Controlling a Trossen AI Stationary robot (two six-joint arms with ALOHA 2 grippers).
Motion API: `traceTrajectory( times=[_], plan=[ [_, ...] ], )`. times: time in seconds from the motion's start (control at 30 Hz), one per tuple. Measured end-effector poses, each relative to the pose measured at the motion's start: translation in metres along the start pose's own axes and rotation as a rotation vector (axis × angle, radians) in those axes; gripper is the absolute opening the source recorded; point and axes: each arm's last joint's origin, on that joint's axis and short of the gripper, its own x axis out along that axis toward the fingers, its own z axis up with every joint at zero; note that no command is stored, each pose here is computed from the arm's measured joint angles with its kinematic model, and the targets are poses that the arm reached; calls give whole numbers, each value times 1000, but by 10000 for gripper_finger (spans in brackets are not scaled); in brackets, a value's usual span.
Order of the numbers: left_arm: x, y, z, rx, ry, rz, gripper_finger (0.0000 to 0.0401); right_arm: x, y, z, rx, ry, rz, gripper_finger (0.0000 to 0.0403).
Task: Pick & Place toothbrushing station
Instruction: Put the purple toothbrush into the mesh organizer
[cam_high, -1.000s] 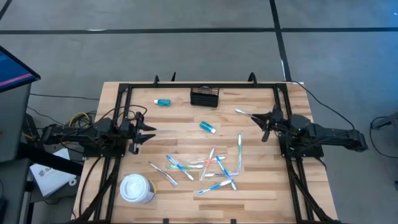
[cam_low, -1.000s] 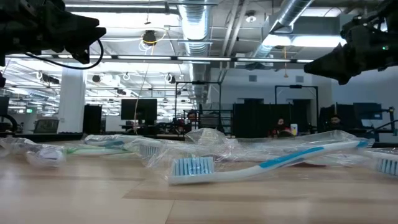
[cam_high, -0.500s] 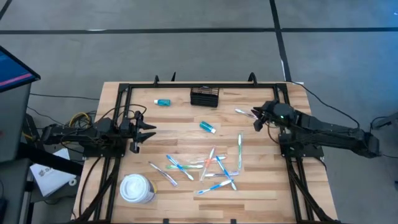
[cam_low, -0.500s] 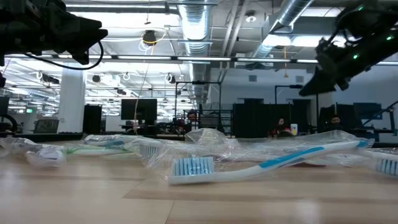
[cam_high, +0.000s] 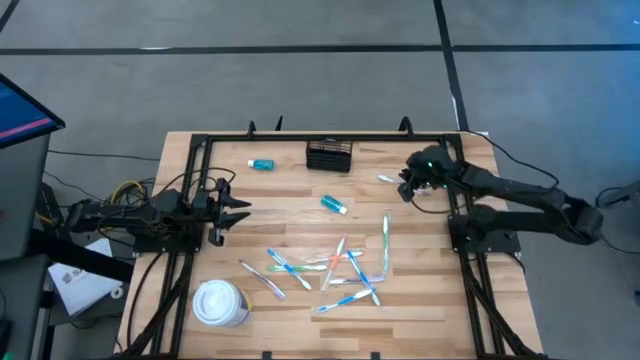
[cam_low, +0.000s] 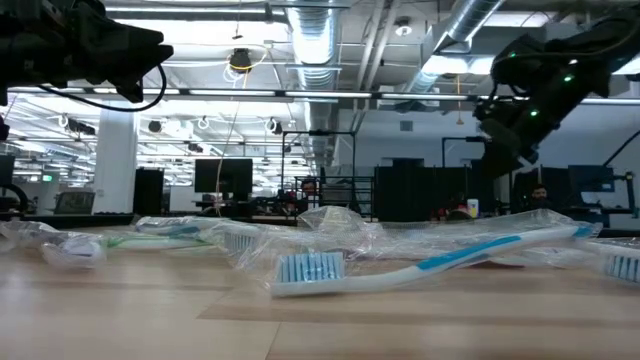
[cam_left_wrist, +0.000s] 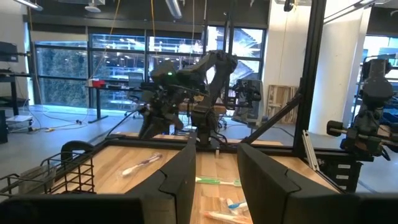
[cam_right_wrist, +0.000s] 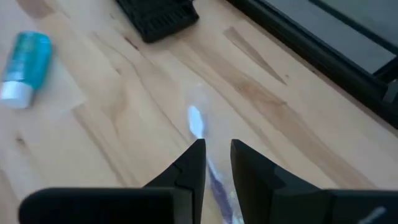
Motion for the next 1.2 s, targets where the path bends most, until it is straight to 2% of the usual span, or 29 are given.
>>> traceTrajectory(
  times=[0.6,0.87,1.03,1.2],
  plan=[
    [0,0,0,0,1,0,113,64,4,25,-129,283,5,68],
    [0,0,0,-1,2,0,113,72,6,35,-148,392,17,68],
    [0,0,0,-4,2,0,113,71,9,41,-163,395,67,68],
    [0,0,0,-4,2,0,113,69,9,43,-162,406,68,68]
  ],
)
